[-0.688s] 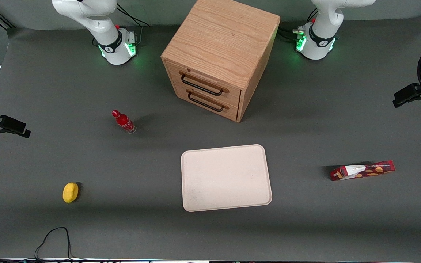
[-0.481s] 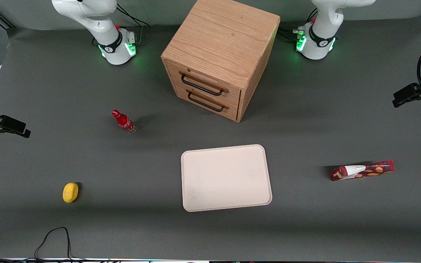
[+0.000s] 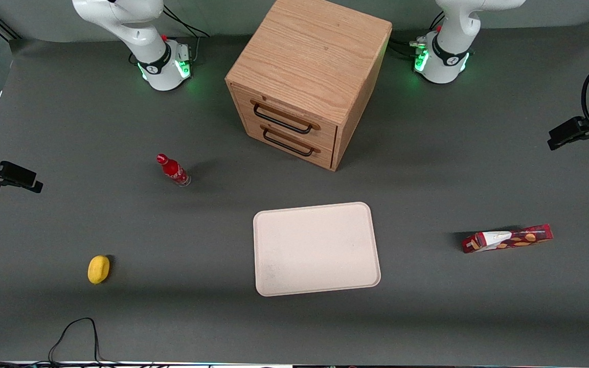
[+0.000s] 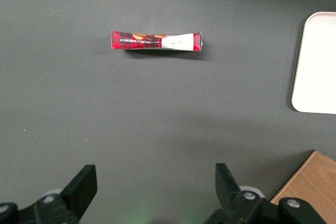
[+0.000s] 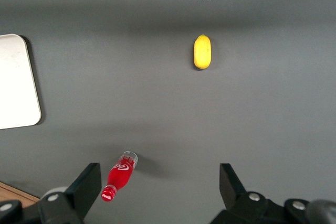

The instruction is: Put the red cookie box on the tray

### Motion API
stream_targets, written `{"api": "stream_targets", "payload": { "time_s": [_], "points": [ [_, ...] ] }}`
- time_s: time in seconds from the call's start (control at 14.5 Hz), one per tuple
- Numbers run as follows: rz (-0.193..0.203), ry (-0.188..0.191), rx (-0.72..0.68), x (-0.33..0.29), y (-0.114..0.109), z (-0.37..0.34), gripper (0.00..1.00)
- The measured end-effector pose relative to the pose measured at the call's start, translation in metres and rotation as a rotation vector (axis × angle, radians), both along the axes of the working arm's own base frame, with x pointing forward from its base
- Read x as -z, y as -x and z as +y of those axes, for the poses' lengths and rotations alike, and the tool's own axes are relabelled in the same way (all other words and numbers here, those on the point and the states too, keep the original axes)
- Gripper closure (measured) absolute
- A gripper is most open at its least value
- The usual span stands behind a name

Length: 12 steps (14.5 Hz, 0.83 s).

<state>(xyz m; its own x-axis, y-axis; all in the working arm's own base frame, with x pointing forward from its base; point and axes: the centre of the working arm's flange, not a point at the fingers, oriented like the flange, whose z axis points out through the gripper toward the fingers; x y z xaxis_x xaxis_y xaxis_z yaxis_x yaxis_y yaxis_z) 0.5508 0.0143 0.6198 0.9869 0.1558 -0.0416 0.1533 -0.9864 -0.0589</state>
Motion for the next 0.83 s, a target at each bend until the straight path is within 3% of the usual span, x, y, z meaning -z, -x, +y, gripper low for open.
{"api": "stream_targets", "payload": {
  "time_s": [0.48,0.83],
  "points": [
    [0.017,0.003,0.060,-0.001,-0.001,0.001,0.00],
    [0.090,0.015,0.358,0.018,-0.037,0.056,0.00]
  ]
}}
